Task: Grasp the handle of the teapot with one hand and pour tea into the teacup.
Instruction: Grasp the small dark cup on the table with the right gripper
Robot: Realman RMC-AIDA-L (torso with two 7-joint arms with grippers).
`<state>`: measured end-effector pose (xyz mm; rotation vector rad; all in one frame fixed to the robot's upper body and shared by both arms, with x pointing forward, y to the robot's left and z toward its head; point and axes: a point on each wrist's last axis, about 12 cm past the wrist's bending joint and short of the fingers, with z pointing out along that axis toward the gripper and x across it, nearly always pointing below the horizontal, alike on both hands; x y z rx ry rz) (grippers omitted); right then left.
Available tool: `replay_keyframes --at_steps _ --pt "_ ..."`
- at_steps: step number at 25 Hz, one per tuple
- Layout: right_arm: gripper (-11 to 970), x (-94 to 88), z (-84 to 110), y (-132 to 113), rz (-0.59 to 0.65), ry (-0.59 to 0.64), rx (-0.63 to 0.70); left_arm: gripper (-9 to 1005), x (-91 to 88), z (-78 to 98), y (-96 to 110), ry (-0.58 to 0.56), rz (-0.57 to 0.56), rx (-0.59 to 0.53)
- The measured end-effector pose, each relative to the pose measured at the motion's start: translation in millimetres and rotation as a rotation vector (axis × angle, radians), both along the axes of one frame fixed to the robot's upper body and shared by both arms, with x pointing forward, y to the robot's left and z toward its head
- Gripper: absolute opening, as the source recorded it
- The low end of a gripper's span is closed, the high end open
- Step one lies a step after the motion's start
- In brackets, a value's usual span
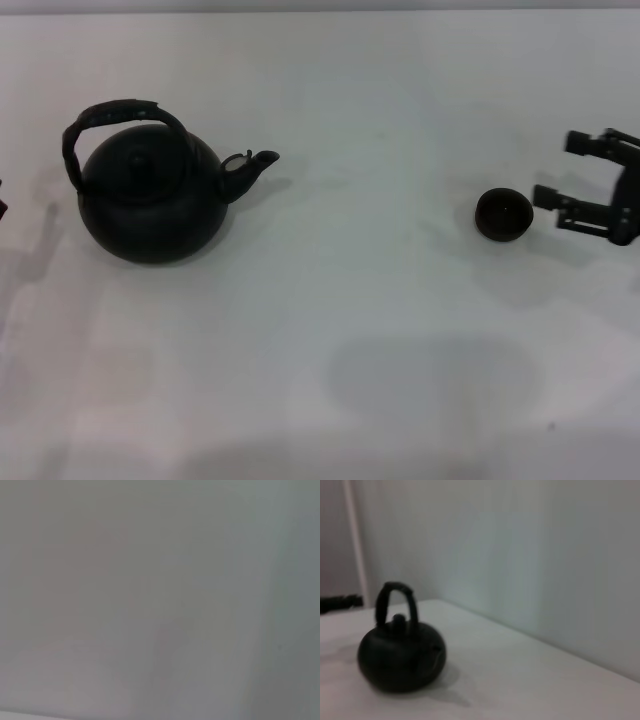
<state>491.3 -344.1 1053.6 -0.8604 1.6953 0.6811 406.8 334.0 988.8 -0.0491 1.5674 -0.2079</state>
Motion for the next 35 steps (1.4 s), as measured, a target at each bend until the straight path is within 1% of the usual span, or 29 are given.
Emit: replay_keyframes --at_steps 5,9,15,24,35 --pt "840 16.0 6.4 15 0.101 -0.014 -0.080 861 -2.7 1.1 0 -0.011 -0.001 -0.012" --pt "841 26.1 7.9 22 0.155 0.021 -0.150 862 -3.5 1.1 0 -0.012 -0.001 -0.013" --pt "843 39.1 2.4 28 0.156 0.052 -0.270 861 -3.5 1.4 1 -0.012 -0.001 -0.011" --pt "843 47.1 1.4 29 0.139 0.057 -0.321 860 0.2 3.5 2 -0.024 -0.006 -0.006" --pt "841 43.5 -2.1 30 0.148 0.083 -0.324 861 1.7 3.7 3 -0.023 -0.006 0.003"
